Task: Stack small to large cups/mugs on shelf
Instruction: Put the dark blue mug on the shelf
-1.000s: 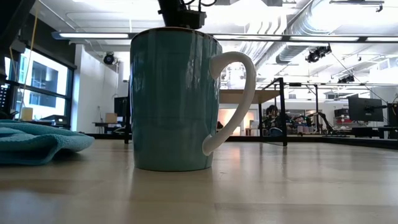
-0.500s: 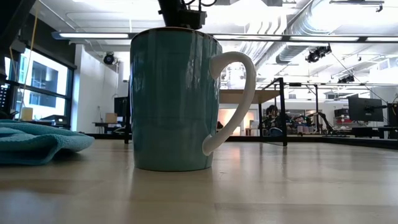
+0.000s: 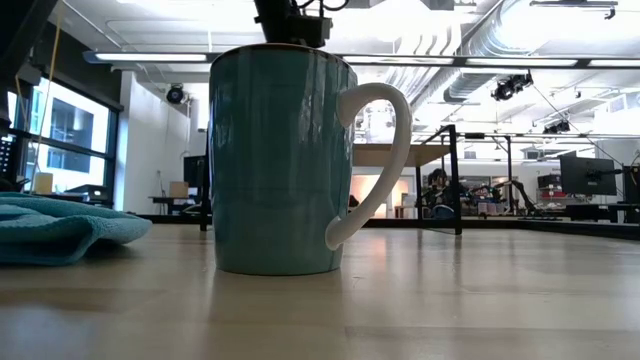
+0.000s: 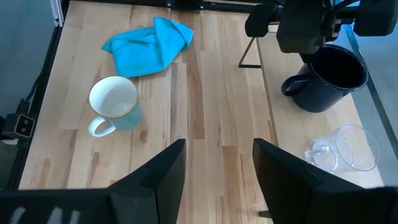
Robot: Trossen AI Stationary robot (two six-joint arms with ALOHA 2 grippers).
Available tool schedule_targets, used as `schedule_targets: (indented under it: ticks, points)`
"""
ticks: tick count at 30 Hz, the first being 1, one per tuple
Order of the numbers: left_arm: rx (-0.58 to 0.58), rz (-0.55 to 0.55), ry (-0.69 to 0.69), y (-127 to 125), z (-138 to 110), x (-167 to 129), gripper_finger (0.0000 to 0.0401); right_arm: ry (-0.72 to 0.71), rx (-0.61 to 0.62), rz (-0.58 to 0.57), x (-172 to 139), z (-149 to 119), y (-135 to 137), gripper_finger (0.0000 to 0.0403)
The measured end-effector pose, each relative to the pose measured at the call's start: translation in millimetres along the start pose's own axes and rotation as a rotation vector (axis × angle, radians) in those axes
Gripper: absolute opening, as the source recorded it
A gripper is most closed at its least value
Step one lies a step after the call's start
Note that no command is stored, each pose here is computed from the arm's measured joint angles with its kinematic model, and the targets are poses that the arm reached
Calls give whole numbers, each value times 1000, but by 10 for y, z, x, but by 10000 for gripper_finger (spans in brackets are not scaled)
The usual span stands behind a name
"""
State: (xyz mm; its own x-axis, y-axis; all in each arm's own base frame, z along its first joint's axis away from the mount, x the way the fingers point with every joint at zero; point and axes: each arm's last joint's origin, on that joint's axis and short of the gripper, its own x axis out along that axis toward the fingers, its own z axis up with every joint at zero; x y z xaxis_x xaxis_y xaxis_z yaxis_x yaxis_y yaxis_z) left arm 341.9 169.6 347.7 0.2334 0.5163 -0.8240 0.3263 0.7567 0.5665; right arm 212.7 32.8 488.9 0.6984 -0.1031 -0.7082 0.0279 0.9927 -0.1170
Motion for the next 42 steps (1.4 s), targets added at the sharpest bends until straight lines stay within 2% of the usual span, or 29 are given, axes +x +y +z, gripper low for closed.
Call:
schedule_targets:
  ticks: [11,19,42]
  points:
    - [16,-34,22,-28,36,115,50,0,2,1,0,0,0,179]
    - [8,2,30,-4,44,116,51,3,1,3,0,-3,1,179]
    - [26,11,57,23,-1,133,50,3,-2,3,0,-3,1,179]
